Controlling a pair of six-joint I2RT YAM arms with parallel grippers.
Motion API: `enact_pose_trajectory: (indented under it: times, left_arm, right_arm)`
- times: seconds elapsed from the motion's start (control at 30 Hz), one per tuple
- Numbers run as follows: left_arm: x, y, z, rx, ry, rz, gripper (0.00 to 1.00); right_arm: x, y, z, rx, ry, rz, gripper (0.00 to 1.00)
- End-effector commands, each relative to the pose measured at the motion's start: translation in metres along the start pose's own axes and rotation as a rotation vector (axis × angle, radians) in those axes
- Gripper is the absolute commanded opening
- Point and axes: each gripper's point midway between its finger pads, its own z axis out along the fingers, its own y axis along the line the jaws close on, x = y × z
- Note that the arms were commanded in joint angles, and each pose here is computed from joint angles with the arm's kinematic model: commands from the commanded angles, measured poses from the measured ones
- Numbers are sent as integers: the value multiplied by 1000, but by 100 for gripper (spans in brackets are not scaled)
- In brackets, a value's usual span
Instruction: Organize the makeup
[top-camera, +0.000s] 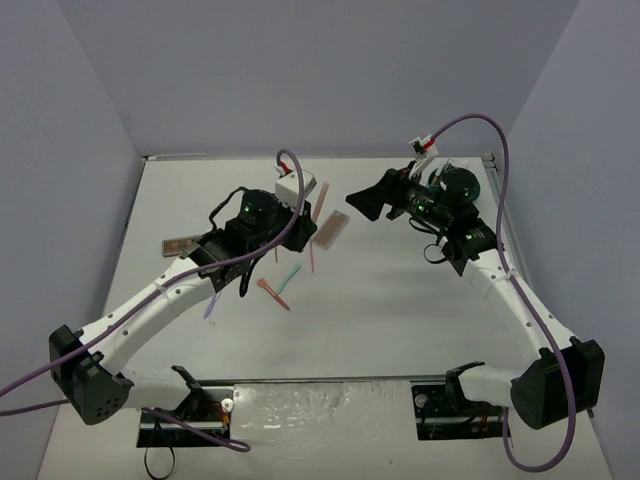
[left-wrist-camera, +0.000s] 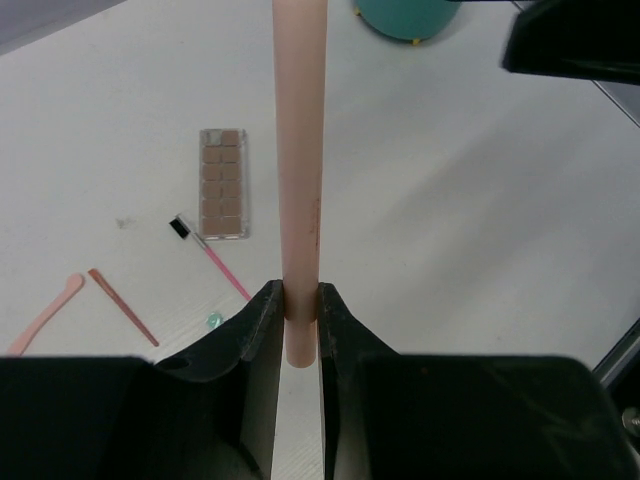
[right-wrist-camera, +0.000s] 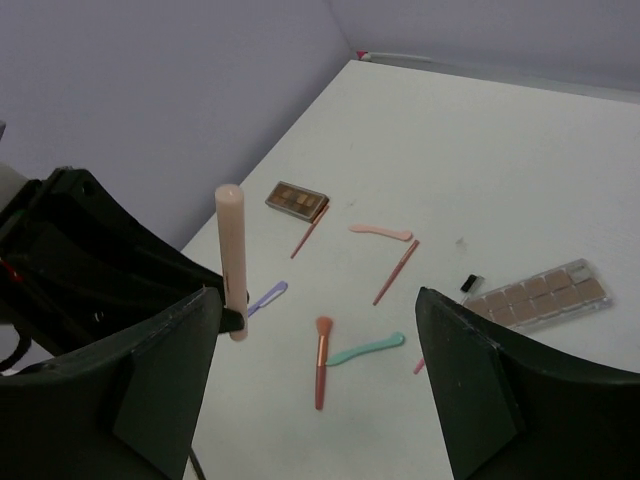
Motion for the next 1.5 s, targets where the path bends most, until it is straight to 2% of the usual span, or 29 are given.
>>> enact_pose_trajectory:
  times: [0.0,0.67,0.93,1.1,1.2,1.3,1.47]
  left_arm:
    - [-54,-27,-5,80,-157,38,0]
    - [-66,-36,4,98,-179,14,0]
    - [-62,-35,10,95,-164,15,0]
    - [-63,-35,12,93,-162,14,0]
    - [-63,-32,13,72,-162,11,0]
    - [-58,-26,13,45,-147,8,10]
    - [-47,-15,15,-12,-113,2,63]
  right_arm:
    - [-41,39,5,-133,-113,-64,69]
    - [-12,43,21,-170,-49,-27,41]
    - [-6,50,26,-197,-34,-24,35]
    - [-5,46,27,-177,-35,-29,18]
    - [-4,40,28,-144,-33,-43,3]
    - [-4,30,27,-84,-30,-57,0]
    - [-11,4,25,54,-46,-98,0]
